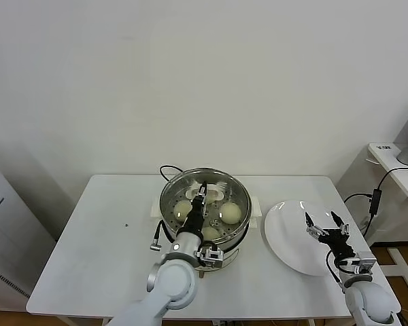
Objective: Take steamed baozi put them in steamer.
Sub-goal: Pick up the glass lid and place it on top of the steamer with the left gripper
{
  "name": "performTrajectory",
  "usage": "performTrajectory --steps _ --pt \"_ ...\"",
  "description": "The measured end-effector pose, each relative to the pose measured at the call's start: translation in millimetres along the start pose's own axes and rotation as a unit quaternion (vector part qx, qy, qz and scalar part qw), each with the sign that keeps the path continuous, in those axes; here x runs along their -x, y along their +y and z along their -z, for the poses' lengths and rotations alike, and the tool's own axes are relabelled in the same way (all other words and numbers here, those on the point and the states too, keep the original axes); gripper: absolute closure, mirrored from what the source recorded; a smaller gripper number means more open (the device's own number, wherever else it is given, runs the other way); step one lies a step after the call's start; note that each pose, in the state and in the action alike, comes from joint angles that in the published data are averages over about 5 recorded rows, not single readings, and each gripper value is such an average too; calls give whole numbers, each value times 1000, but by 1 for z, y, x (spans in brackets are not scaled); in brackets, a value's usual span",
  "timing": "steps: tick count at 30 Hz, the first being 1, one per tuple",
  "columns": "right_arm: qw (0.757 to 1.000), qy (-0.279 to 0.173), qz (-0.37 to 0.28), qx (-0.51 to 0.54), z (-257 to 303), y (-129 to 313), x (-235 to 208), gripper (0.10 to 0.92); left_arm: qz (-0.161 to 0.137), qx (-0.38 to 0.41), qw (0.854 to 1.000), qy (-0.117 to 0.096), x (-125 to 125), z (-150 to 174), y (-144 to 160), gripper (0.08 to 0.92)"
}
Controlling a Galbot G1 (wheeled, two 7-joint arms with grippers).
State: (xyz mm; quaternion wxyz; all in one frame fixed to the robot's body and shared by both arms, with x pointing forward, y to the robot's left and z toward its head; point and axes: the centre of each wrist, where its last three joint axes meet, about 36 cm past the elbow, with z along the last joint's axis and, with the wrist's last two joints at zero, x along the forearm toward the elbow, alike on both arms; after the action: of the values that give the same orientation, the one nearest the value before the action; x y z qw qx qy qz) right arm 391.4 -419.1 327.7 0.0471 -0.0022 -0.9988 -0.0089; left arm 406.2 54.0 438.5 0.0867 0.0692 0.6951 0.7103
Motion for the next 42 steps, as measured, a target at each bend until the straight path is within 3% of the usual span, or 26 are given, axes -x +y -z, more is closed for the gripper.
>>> performTrajectory --steps 23,29,34,38,42 --pt "1000 -2 2 -1 0 -1 -2 200 -14 -11 1000 5 3 -1 -14 873" --pt "1000 -2 1 -1 -1 -1 -3 200 -18 -24 1000 2 -3 -8 -11 718" --pt "1000 -3 2 -2 1 -3 -3 200 -28 -55 998 -16 -20 -18 4 570" --pt "1000 0 7 0 3 -3 -1 200 -48 -98 993 -50 -35 -36 25 458" --pt "1000 5 11 6 4 2 1 200 -69 -170 978 -96 -44 -59 50 337"
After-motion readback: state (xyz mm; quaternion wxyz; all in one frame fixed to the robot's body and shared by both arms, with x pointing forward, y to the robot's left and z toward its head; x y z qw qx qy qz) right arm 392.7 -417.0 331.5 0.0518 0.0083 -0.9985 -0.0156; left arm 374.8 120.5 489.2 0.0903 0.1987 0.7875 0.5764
